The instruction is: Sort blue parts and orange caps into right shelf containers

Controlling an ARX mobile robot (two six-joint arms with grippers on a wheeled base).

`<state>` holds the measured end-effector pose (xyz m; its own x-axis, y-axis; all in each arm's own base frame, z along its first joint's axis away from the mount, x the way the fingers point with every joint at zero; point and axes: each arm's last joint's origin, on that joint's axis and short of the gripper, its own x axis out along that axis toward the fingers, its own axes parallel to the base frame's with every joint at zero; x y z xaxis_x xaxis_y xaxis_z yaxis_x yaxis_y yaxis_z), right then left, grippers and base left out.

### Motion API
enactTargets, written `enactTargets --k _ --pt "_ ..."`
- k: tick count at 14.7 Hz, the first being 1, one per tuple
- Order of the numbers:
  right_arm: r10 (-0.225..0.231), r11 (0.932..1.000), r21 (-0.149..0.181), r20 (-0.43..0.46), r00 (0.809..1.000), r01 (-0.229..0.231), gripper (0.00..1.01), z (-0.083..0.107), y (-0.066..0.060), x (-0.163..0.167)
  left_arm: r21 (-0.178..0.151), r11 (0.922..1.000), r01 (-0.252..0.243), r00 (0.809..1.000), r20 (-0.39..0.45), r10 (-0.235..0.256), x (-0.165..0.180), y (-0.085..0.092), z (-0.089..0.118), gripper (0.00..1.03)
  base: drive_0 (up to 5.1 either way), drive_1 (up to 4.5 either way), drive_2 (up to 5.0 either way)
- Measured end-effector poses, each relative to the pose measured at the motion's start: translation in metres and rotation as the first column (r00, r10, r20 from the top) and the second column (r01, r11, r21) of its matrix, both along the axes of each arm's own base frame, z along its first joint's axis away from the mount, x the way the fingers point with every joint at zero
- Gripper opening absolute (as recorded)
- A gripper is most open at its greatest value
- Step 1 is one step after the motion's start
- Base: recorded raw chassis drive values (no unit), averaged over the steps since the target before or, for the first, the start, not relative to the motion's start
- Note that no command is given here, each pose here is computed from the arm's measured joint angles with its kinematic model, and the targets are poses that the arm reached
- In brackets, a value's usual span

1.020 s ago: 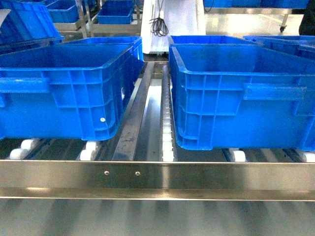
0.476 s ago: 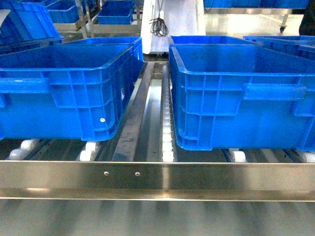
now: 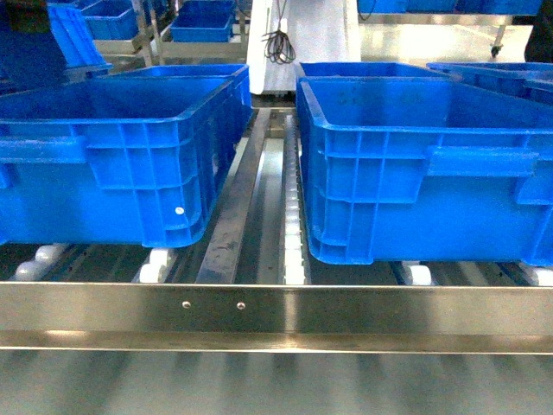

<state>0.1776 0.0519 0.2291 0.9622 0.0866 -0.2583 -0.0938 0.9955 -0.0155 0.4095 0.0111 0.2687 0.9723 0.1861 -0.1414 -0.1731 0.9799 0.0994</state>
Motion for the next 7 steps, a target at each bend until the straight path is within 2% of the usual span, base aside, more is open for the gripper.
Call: enactTargets --k 1,2,3,4,5,6,7 --pt "-0.001 1.0000 0.003 0.017 1.000 0.001 0.98 0.002 0.001 -0.001 0.012 0.9999 0.006 1.000 0.019 -0.007 0.005 -0.001 0.001 0.79 0.0 0.00 0.0" --pt "-0.009 0.9999 0.007 0.029 1.000 0.009 0.98 0.004 0.000 -0.003 0.009 0.9991 0.042 0.997 0.059 -0.042 -0.013 -0.005 0.007 0.91 0.0 0.00 0.0" --pt "-0.011 0.9998 0.019 0.036 0.999 0.010 0.98 0.005 -0.001 -0.006 0.015 0.9974 0.071 0.990 0.121 -0.072 -0.045 -0.014 0.016 1.00 0.0 0.00 0.0" --pt "-0.019 0.9994 0.029 0.055 0.998 0.017 0.98 0.006 -0.002 -0.009 0.025 0.9966 0.079 0.983 0.164 -0.082 -0.077 -0.020 0.022 0.97 0.0 0.00 0.0" --pt "-0.074 0.9964 0.054 0.190 0.979 0.065 0.86 0.003 -0.007 -0.011 0.008 0.9860 0.166 0.958 0.234 -0.164 -0.094 -0.018 0.024 0.87 0.0 0.00 0.0" --pt "-0.101 0.9942 0.060 0.241 0.965 0.089 0.74 -0.009 -0.015 -0.019 -0.022 0.9831 0.182 0.960 0.221 -0.173 -0.107 -0.012 0.007 0.74 0.0 0.00 0.0" --pt "-0.113 0.9931 0.058 0.243 0.963 0.102 0.59 -0.018 -0.023 -0.024 -0.053 0.9849 0.164 0.978 0.142 -0.156 -0.123 -0.008 -0.027 0.59 0.0 0.00 0.0"
